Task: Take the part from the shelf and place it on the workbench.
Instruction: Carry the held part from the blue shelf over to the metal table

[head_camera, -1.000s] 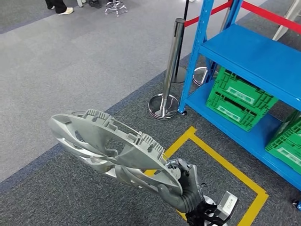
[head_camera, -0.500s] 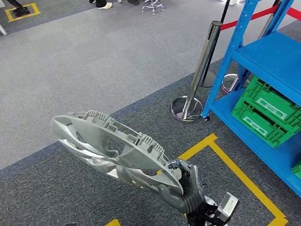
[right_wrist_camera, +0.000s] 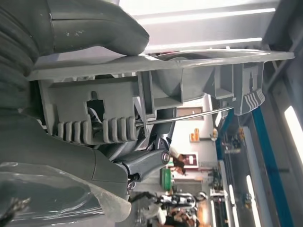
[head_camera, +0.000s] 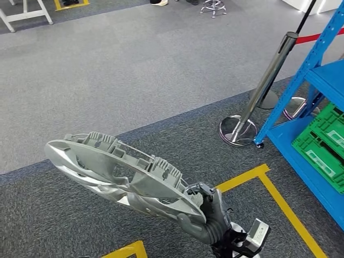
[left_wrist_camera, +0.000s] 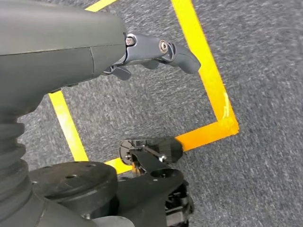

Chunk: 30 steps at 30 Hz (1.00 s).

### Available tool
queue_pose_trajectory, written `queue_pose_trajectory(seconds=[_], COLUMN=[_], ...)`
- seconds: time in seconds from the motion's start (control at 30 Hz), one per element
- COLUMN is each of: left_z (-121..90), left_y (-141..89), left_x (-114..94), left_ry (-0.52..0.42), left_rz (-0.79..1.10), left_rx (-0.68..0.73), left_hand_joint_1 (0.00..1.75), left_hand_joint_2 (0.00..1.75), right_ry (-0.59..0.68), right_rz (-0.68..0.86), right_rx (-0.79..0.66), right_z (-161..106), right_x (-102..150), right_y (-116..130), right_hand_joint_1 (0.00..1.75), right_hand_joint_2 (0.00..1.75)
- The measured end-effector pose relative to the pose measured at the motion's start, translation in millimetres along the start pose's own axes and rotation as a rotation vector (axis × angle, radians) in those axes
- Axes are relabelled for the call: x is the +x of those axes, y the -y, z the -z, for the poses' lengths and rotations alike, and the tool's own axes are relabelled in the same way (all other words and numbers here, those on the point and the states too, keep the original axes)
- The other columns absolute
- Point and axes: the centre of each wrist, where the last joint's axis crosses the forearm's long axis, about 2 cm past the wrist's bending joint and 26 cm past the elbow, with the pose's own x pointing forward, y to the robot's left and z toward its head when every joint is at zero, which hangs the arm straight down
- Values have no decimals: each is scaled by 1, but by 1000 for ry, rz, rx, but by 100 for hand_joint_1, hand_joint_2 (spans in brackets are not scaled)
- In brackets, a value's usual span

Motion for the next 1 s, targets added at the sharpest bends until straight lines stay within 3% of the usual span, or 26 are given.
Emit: queue_pose_trajectory(seconds=[1.0], left_z=[0], left_y=[7], left_x=[6], left_ry=[22], left_rz=[28], left_rx=[-47], left_hand_joint_1=[0], left_hand_joint_2=[175], right_ry=[-6], right_rz=[-48], right_rx=[-5], right_z=[-7], right_x=[7], right_y=[14], right_hand_joint_1=[175], right_hand_joint_2=[175])
